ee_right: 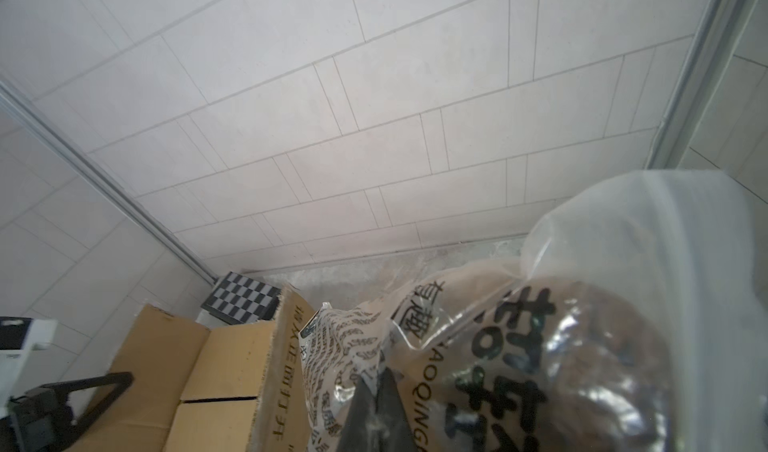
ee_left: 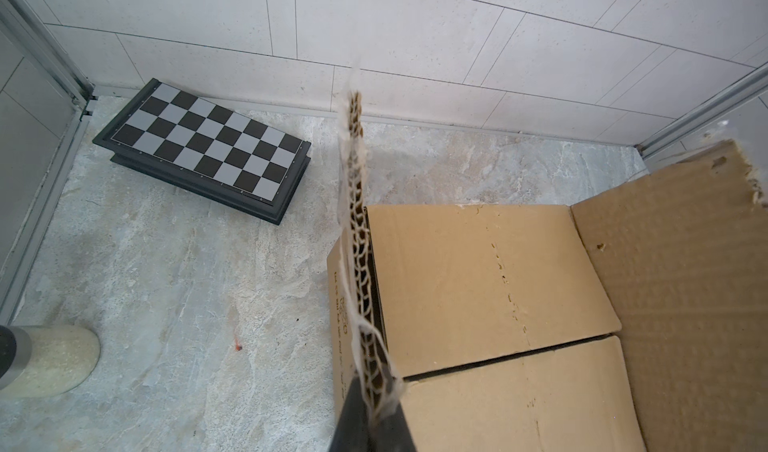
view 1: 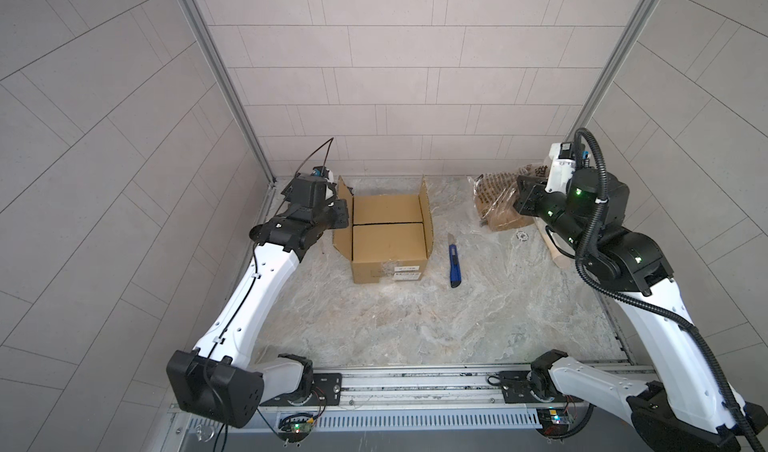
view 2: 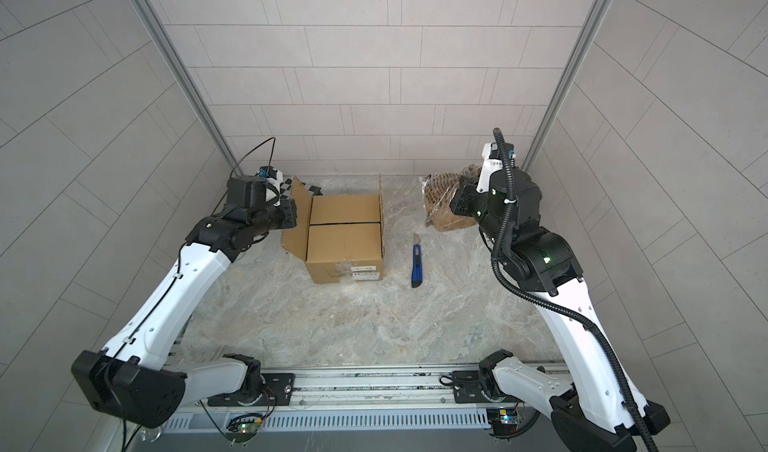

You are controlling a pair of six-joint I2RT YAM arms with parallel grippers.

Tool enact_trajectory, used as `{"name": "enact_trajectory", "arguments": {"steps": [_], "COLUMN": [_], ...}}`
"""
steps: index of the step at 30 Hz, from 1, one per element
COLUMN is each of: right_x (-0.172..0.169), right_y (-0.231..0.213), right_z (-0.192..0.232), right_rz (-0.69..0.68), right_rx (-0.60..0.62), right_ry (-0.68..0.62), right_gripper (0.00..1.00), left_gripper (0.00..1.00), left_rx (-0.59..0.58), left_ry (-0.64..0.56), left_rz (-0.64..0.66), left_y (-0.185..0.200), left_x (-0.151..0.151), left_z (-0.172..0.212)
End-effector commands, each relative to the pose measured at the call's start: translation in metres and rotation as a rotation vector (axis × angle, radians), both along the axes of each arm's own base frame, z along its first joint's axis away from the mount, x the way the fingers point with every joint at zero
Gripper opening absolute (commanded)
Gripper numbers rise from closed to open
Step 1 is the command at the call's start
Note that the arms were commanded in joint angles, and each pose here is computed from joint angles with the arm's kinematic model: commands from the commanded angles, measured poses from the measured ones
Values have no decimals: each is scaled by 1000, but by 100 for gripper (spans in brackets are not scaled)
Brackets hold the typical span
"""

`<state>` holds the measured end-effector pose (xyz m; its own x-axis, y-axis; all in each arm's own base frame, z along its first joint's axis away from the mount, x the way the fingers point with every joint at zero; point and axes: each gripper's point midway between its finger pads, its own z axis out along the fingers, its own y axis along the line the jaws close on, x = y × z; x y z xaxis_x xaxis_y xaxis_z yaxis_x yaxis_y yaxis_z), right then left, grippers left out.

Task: Unpack the express box
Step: 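Lower the bag onto the table beside the box and open the right gripper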

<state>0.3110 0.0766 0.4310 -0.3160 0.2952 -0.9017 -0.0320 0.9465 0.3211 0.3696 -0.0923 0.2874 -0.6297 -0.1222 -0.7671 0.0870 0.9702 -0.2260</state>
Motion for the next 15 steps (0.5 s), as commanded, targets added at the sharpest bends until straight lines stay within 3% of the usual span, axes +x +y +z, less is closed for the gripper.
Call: {"name": "enact_trajectory", "arguments": {"steps": [1, 7, 15], "right_x": [6, 44, 101], "right_y": [-9, -26, -26], "right_z": [-17, -92, -154], "right_rz": [-18, -22, -12], "right_rx": [7, 21, -10], "right_ry": [10, 108, 167], "right_gripper": [0, 0, 0], "left_gripper": [0, 0, 0], "left_rx": [-16, -72, -81], "left_ry": [-25, -26, -15], "left_rz": [-37, -51, -61], "left_y": [-5, -14, -17], "left_x": [7, 11, 14], "left_z": [9, 5, 1]}}
